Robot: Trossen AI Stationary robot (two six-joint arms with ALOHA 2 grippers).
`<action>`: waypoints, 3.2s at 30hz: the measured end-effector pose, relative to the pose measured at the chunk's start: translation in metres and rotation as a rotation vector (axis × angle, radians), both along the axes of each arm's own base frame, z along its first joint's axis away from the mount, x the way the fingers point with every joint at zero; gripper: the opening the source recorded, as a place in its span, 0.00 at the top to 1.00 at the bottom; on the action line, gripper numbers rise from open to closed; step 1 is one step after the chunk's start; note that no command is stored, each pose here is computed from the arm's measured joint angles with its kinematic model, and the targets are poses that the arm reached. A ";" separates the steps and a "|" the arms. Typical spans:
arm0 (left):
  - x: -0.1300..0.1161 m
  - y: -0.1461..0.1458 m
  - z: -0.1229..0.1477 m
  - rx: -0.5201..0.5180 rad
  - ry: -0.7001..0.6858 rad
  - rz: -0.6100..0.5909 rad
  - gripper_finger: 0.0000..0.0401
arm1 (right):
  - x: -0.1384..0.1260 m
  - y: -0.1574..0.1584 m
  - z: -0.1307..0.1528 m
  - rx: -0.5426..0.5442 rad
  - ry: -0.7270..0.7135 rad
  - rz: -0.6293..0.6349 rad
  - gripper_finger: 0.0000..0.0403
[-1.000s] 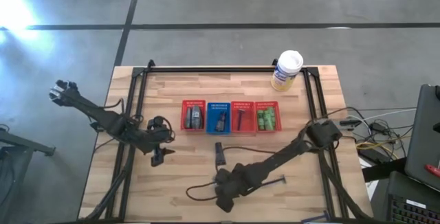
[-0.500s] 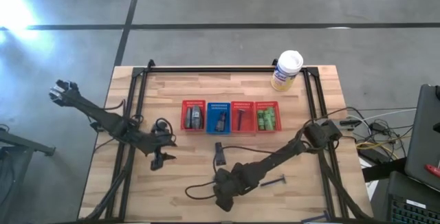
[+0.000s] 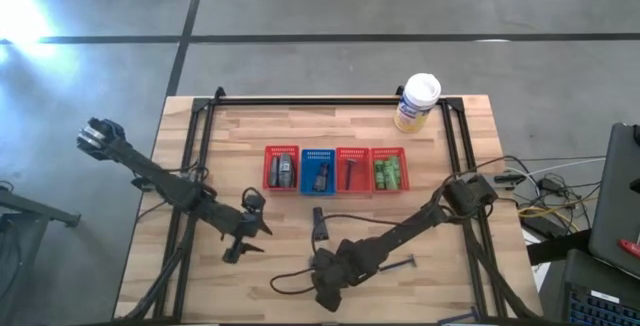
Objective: Pick & Place Travel size toiletries
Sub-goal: Put the black deodorant into the left red basket
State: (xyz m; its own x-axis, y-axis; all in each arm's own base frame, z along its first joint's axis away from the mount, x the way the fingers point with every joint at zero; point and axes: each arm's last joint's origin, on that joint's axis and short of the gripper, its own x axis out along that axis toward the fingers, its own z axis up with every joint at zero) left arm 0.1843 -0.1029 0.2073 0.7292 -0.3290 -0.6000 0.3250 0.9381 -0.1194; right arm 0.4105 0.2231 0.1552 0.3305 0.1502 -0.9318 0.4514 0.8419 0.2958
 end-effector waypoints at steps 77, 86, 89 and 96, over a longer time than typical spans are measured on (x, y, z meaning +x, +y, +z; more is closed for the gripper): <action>-0.010 -0.008 0.001 -0.067 0.077 -0.042 0.38 | -0.014 -0.003 -0.022 -0.192 0.018 -0.058 0.17; -0.010 -0.009 0.002 -0.010 0.043 -0.093 0.38 | -0.016 -0.005 -0.014 -0.125 0.072 -0.017 0.49; -0.009 -0.009 0.002 0.050 0.009 -0.147 0.38 | -0.013 -0.006 0.003 -0.055 0.043 0.004 0.49; 0.001 -0.013 0.023 0.417 -0.326 -0.361 0.38 | -0.002 -0.038 0.083 0.167 -0.176 0.010 0.49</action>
